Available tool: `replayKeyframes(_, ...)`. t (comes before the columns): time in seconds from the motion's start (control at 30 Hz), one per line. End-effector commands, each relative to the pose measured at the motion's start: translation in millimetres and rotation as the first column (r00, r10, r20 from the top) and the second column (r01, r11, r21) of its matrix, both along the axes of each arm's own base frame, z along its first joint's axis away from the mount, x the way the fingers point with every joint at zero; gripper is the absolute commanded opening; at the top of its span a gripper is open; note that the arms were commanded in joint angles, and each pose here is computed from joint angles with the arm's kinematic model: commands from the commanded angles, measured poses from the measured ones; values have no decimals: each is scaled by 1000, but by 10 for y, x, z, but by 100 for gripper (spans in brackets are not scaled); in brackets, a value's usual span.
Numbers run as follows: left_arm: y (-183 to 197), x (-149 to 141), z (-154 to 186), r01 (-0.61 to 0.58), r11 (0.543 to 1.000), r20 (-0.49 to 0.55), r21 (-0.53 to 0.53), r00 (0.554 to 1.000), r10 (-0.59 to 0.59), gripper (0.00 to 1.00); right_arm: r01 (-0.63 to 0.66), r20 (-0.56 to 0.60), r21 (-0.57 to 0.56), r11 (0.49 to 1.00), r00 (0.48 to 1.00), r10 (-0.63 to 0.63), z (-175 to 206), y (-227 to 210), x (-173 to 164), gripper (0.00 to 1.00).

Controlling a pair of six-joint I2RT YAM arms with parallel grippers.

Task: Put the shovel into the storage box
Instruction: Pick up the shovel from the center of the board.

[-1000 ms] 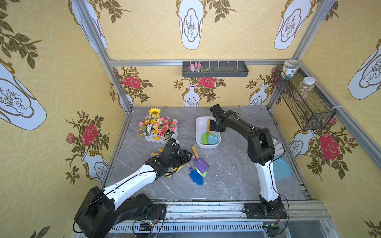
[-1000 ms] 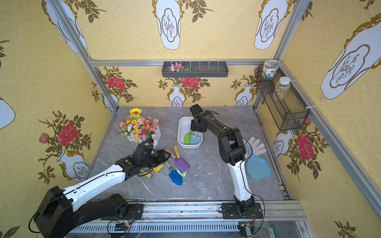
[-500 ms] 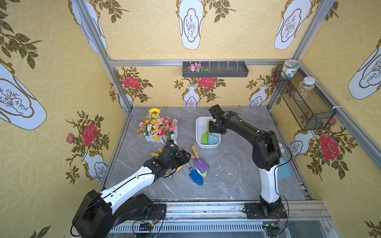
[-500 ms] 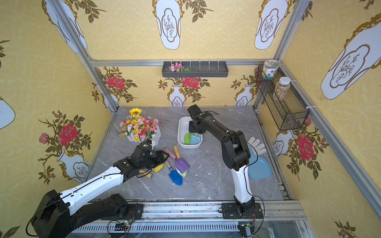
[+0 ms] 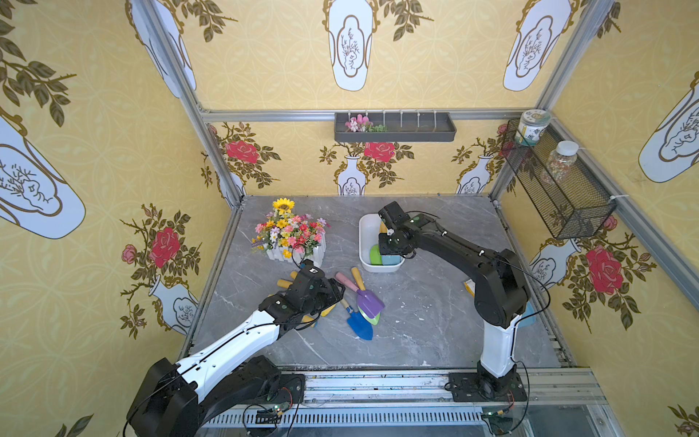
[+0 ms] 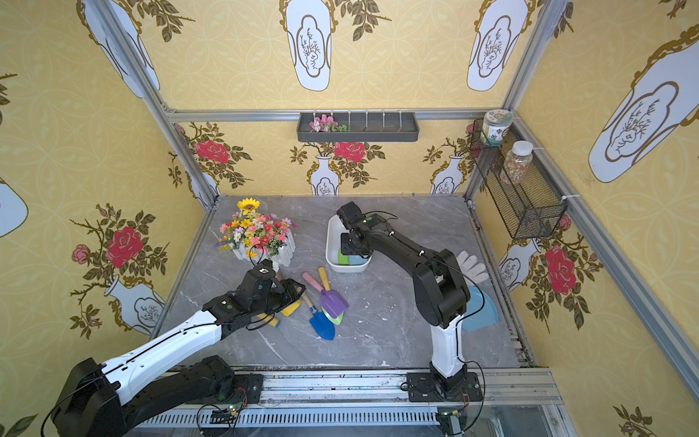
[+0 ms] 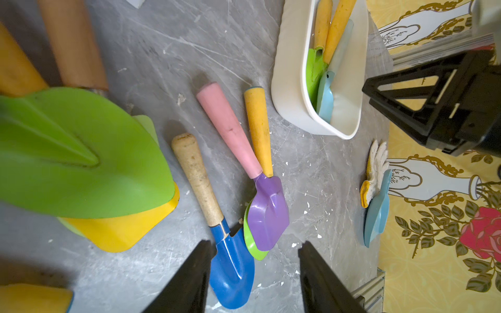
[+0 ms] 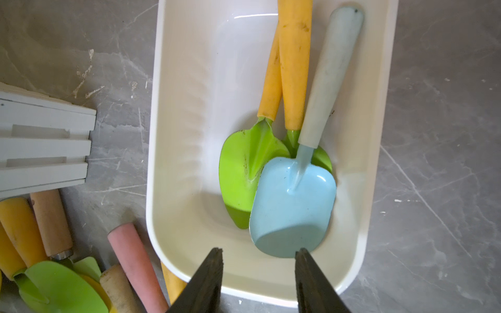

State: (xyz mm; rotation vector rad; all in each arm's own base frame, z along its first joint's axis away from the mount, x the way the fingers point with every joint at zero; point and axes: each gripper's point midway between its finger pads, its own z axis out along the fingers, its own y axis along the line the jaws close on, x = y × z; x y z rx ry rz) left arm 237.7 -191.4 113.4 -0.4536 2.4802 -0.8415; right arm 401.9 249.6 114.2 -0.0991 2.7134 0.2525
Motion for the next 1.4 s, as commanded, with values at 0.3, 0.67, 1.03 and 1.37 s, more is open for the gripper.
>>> replayKeyframes(0.3, 99, -37, -90, -39, 999, -28, 28, 999, 40, 54, -23, 18, 35, 999, 1000, 23, 25, 66, -260, 48)
replayKeyframes(0.67, -20, 69, -76, -30, 999, -44, 19, 999, 31, 53, -14, 19, 74, 997, 1000, 13, 72, -55, -566, 48)
replayKeyframes(1.03, -211, 329, -221, -73, 996, -142, 53, 987, 80, 52, 43, 24, 73, 996, 999, -45, 85, -389, -861, 51)
replayKeyframes(1.37, -335, 485, -396, -95, 992, -213, 84, 971, 111, 48, 115, -4, 82, 990, 993, -115, -72, -639, -998, 53)
